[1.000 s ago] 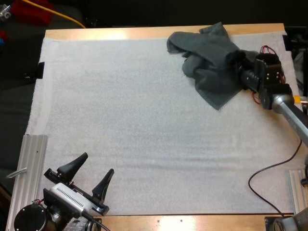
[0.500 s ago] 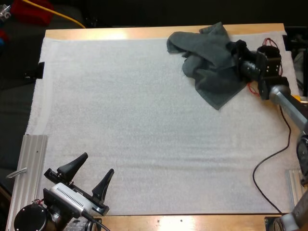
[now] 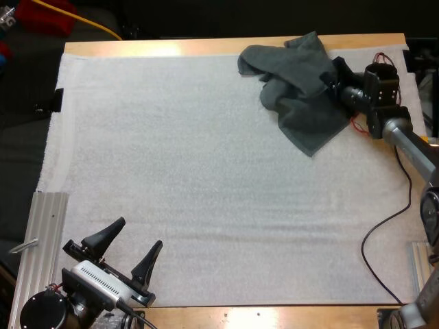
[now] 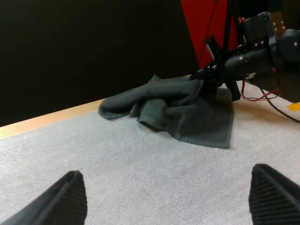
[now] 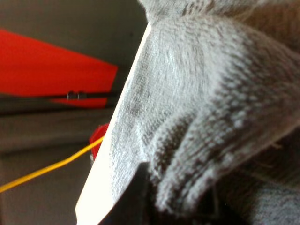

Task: Pick towel from pile, fold and stack

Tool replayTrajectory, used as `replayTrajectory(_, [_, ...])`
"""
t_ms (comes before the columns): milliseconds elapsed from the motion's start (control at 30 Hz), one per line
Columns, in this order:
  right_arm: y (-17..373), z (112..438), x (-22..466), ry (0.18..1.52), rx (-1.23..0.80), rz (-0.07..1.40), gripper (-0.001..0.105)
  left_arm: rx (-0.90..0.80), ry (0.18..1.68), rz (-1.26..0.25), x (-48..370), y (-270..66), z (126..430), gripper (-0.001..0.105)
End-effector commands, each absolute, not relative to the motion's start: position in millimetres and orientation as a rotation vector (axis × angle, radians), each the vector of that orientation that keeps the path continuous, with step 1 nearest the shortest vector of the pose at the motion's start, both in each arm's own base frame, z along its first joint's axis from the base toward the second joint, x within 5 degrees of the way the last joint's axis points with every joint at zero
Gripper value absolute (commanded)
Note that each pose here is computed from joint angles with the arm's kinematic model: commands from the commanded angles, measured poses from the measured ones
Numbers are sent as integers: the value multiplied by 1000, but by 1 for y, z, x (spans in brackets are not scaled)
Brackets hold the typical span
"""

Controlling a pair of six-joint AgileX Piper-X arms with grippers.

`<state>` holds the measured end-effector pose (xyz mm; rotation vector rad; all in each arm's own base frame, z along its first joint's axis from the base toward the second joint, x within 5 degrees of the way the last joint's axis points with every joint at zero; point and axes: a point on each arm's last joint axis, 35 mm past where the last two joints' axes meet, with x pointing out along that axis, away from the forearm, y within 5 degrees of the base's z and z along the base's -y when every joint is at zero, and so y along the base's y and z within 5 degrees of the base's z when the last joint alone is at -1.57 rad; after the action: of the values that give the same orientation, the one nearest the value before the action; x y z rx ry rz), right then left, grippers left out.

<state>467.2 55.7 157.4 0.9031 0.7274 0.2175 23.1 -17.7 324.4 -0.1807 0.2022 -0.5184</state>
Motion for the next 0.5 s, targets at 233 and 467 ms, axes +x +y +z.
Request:
replayTrajectory(233, [61, 181, 463, 711, 782, 411, 2, -191, 214, -525, 26, -18, 325, 69])
replayTrajectory(467, [76, 236, 441, 641, 513, 514, 2, -191, 214, -525, 26, -18, 325, 69])
